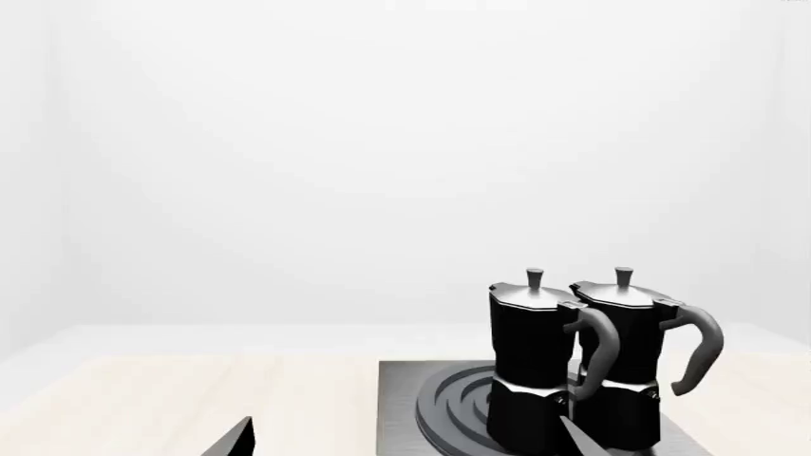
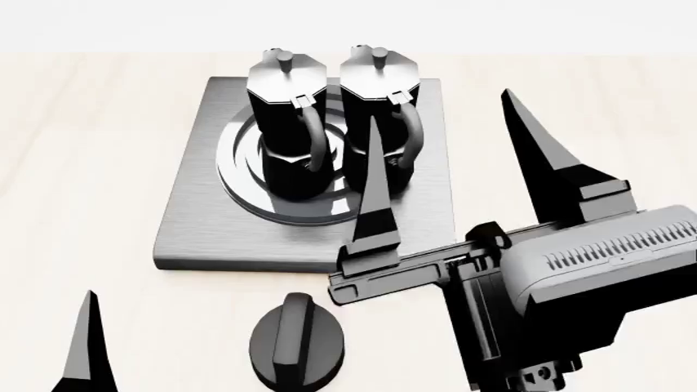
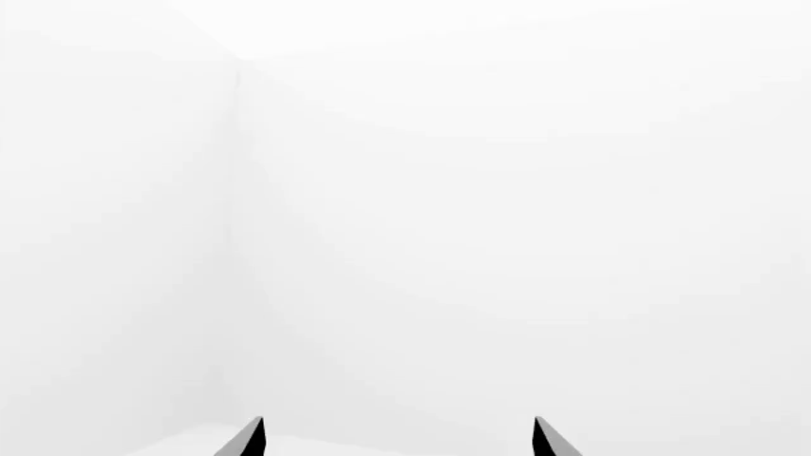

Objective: Put both moka pots on the stove.

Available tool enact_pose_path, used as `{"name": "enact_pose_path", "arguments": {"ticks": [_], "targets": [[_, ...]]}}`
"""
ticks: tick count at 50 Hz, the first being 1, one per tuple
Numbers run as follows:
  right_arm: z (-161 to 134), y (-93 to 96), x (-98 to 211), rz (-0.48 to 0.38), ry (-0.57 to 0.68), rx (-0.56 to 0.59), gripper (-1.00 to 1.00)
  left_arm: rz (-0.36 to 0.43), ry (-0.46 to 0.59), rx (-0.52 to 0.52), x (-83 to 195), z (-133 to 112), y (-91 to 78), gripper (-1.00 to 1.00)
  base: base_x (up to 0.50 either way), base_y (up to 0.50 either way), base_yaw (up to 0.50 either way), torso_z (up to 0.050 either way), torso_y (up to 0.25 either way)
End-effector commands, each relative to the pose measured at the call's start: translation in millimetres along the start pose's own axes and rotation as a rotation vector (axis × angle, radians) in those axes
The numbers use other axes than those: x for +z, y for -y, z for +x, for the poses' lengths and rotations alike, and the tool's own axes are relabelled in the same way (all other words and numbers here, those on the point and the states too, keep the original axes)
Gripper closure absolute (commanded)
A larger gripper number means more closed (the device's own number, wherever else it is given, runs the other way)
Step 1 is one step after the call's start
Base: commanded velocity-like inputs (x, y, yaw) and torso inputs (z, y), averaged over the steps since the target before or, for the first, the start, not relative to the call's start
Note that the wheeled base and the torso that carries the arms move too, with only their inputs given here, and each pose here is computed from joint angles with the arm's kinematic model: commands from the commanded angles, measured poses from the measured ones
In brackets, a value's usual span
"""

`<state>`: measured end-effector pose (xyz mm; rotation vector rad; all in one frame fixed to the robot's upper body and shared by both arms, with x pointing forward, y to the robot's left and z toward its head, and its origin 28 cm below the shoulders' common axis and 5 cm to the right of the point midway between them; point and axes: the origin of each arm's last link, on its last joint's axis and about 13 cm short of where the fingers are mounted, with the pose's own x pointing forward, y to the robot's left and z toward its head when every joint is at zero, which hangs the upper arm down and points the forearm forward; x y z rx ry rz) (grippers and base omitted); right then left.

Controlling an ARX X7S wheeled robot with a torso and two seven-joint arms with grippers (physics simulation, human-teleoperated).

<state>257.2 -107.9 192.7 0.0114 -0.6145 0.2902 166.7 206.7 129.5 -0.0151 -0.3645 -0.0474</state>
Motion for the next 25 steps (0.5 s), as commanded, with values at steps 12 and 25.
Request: {"name": "enact_pose_path", "arguments": {"ticks": [12, 25], "targets": [[-68, -31.4, 32, -0.038, -0.002, -0.063, -1.0, -0.008, 0.005, -0.004, 2, -1, 0.5, -1.0, 0.0, 0.0, 0.0, 0.0, 0.0], [-92, -34.5, 25, -0.03, -0.041, -0.084, -1.0, -0.006, 0.007, -0.008, 2, -1, 1.3, -1.0, 0.0, 0.0, 0.0, 0.0, 0.0]]}}
